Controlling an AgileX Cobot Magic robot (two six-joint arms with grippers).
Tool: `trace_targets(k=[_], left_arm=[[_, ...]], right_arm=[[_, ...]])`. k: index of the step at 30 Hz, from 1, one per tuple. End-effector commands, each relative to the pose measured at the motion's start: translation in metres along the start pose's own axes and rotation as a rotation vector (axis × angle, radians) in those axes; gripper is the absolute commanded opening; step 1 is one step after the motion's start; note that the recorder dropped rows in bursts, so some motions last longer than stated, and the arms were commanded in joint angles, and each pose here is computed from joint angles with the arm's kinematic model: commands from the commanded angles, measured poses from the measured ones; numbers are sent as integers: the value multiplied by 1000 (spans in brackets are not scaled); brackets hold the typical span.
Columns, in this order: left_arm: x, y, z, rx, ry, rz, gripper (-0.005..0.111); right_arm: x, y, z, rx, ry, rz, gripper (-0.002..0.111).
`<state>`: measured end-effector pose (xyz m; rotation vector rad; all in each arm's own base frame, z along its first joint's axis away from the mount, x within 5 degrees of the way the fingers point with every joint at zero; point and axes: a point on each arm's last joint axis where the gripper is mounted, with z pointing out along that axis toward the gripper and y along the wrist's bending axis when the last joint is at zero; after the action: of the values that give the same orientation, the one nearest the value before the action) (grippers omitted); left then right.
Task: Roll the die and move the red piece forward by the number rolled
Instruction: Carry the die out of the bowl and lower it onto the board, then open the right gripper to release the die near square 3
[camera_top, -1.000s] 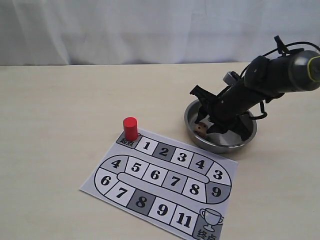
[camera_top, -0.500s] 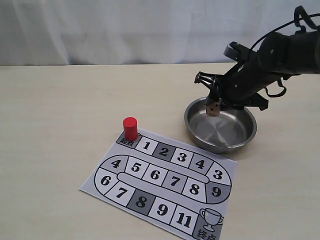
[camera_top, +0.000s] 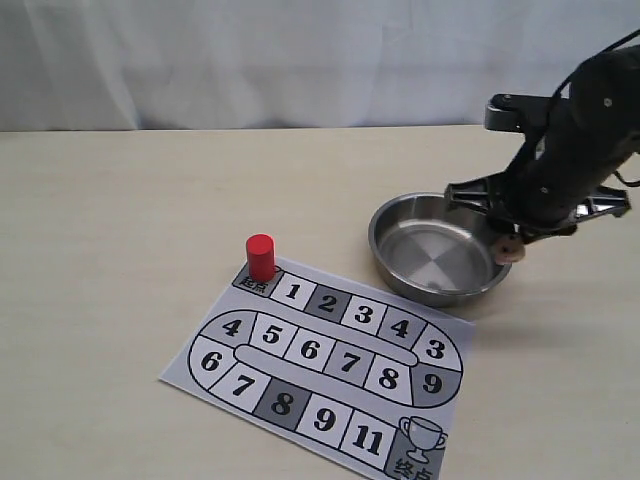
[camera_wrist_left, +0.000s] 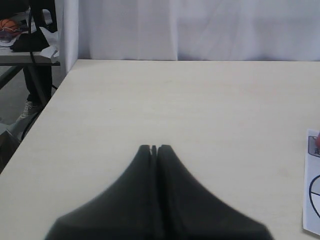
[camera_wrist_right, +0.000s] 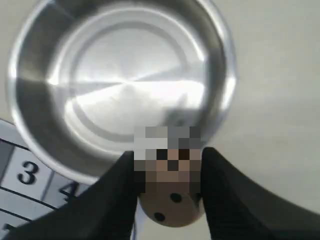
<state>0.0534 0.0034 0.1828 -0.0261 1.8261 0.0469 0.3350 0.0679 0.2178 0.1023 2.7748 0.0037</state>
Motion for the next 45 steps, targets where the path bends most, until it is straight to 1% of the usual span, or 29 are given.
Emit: trace_targets(k=[1,5,7,12,14,16,17,19,20,22,23,25,27,29,30,32,37,39,45], left_arm=[[-1,0,0,1,-11,-6,0],[-1,0,0,1,-11,-6,0],[-1,0,0,1,-11,-6,0],[-1,0,0,1,-11,-6,0],[-1,0,0,1,-11,-6,0],[-1,0,0,1,-11,-6,0],[-1,0,0,1,-11,-6,0],[-1,0,0,1,-11,-6,0],[-1,0,0,1,-11,-6,0],[-1,0,0,1,-11,-6,0],[-1,0,0,1,-11,-6,0],[-1,0,0,1,-11,-6,0],[-1,0,0,1,-11,-6,0],[-1,0,0,1,-11,-6,0],[-1,0,0,1,-11,-6,0],[-1,0,0,1,-11,-6,0],[-1,0,0,1,-11,-6,0],[-1,0,0,1,-11,-6,0],[-1,0,0,1,-11,-6,0]], right_arm=[[31,-24,-14,156,19,-14,4],[57,-38,-10,241,53,-98,4],[67,-42,-4,263,78,-129,4],[79,-46,10,274,62,-221,4],[79,-43,13,237,35,-216,4],[77,-37,15,176,10,-203,4],[77,-33,16,137,4,-208,4],[77,-22,21,20,3,-226,6],[78,-17,23,-39,4,-201,9],[79,-7,29,-133,13,-208,23],[80,-4,32,-171,25,-216,33],[82,2,37,-230,40,-245,56],[82,7,40,-277,33,-266,83],[81,10,39,-314,19,-262,97],[81,11,39,-330,17,-269,99],[79,11,36,-330,-4,-274,98],[71,7,32,-292,-71,-167,92],[72,6,31,-283,-67,-191,90],[74,2,32,-240,-39,-227,90]])
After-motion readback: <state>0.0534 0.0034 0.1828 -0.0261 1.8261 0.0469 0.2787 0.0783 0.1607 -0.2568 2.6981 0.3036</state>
